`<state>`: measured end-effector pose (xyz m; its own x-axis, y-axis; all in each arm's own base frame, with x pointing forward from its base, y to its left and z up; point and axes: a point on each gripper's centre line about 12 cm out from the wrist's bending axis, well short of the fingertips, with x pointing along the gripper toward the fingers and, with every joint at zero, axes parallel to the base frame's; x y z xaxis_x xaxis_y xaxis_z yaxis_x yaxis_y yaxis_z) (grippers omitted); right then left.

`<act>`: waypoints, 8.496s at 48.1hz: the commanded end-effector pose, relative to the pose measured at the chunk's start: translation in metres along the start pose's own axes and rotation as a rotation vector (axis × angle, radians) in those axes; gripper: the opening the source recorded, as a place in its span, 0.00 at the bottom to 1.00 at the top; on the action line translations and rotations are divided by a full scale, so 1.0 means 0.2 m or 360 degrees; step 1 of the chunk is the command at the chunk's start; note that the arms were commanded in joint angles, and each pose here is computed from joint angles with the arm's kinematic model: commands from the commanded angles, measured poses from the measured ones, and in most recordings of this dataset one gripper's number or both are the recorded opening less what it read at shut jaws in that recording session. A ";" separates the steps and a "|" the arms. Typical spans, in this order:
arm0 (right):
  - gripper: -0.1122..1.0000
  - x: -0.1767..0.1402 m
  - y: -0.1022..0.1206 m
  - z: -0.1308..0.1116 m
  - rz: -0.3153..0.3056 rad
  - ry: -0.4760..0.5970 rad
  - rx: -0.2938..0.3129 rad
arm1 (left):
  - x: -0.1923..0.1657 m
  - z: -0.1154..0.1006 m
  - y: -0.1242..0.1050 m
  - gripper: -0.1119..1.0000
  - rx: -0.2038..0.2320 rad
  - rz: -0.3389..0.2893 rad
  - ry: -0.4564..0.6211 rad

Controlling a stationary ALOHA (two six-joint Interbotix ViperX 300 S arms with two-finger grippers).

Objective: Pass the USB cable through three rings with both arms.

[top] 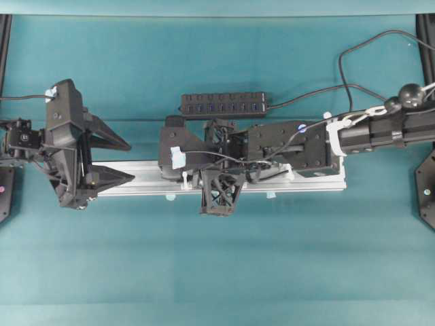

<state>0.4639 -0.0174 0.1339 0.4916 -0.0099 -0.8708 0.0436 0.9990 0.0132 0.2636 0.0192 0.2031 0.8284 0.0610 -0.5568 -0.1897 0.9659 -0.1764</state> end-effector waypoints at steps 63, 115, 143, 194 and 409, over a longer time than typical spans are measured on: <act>0.05 -0.03 0.00 0.06 0.0005 -0.0115 0.0018 | 0.50 -0.10 0.03 0.81 0.0093 0.0001 0.0002; 0.05 -0.02 0.01 0.06 0.0006 -0.0107 0.0016 | 0.54 -0.09 -0.05 0.42 0.0138 -0.0063 -0.0008; 0.05 -0.02 0.01 0.05 0.0006 -0.0105 0.0014 | 0.54 -0.08 -0.06 0.30 0.0152 -0.0066 -0.0013; 0.04 -0.03 0.01 0.06 0.0006 -0.0132 0.0021 | 0.55 -0.08 -0.05 0.30 0.0195 -0.0063 -0.0009; 0.92 -0.83 -0.13 -0.60 -0.0094 -0.0485 0.0133 | 0.12 0.06 -0.06 0.30 0.0264 -0.0030 0.0078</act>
<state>0.2742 -0.0363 0.2145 0.7099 -0.0911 -0.6984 0.1360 0.9907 0.0090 0.2864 0.0117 0.1917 0.7800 0.0331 -0.6248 -0.0854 0.9949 -0.0539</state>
